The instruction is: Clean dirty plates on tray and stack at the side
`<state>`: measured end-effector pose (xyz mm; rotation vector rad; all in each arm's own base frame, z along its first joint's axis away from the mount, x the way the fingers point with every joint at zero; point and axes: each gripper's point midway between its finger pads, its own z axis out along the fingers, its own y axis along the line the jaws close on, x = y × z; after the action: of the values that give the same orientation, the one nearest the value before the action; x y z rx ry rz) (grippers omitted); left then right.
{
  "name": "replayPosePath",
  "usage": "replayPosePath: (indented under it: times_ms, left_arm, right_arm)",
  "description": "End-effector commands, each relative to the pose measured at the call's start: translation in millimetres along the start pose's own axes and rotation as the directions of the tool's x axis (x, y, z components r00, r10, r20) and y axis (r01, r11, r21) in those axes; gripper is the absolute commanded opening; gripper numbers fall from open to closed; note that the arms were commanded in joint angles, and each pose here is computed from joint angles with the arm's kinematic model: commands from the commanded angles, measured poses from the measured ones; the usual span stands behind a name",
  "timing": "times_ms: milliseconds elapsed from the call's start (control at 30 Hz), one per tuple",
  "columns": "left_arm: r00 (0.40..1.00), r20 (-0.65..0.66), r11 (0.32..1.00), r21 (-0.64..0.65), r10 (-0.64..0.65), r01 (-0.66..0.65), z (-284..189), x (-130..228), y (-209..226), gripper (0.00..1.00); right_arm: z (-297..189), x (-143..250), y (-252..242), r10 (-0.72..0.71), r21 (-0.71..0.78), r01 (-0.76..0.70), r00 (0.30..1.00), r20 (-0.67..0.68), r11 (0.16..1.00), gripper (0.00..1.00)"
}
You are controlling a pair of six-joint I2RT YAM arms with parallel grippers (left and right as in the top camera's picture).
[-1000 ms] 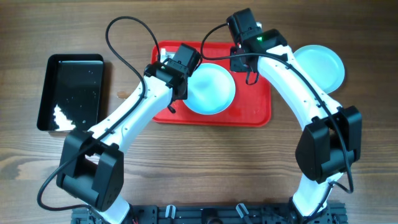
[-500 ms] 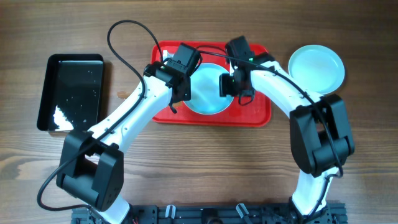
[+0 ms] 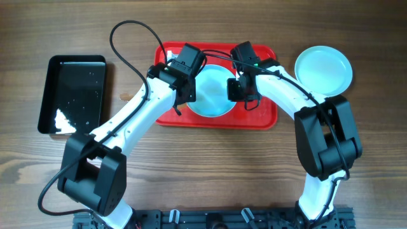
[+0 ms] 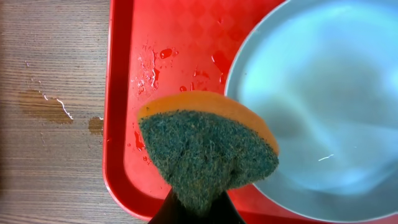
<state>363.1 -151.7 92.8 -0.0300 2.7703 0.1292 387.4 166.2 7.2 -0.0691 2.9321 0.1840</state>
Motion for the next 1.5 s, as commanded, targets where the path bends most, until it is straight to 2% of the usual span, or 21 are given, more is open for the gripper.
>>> replayPosePath:
  times_ms: [0,67,133,200,267,400,633,967,1333,1467]
  left_arm:
    - [1.000,0.009,1.000,0.015,-0.017,0.016,-2,-3,-2,0.04]
    - [1.000,0.008,1.000,0.014,-0.016,0.016,-2,-3,-2,0.04]
    - [1.000,0.007,1.000,0.018,-0.016,0.016,-2,-3,-2,0.04]
    - [1.000,0.001,0.999,0.045,-0.018,0.018,-3,-2,-7,0.04]
    - [1.000,-0.009,0.994,0.107,-0.021,0.022,-3,-2,-19,0.04]
    - [0.999,-0.025,0.970,0.240,-0.022,0.028,-3,-4,-45,0.04]
    - [0.998,-0.056,0.935,0.352,-0.011,0.030,28,-5,-80,0.04]
    - [0.994,-0.106,0.944,0.327,0.002,0.033,90,9,-92,0.04]
    - [0.996,-0.084,0.962,0.270,-0.013,0.035,106,5,-82,0.04]
    - [0.998,-0.060,0.982,0.187,-0.024,0.035,115,1,-65,0.04]
  right_arm:
    - [3,-5,-9,0.008,0.028,-0.008,1.000,0.018,1.000,0.14]
    - [4,-6,-10,0.008,0.028,-0.009,1.000,0.020,1.000,0.19]
    - [7,-6,-11,0.009,0.029,-0.010,1.000,0.017,1.000,0.20]
    - [13,-5,-11,0.010,0.030,-0.011,1.000,0.013,0.999,0.17]
    - [19,-3,-12,0.012,0.033,-0.012,1.000,0.003,0.999,0.04]
    - [21,-5,-13,0.024,0.032,-0.024,1.000,0.007,0.999,0.04]
    - [16,-9,-12,0.025,0.029,-0.025,1.000,0.017,0.999,0.04]
    - [16,-9,-12,0.026,0.028,-0.026,0.999,0.020,0.999,0.04]
    - [16,-7,-13,0.026,0.032,-0.027,1.000,0.009,0.999,0.04]
    - [16,-6,-13,0.026,0.034,-0.026,1.000,0.006,0.999,0.04]
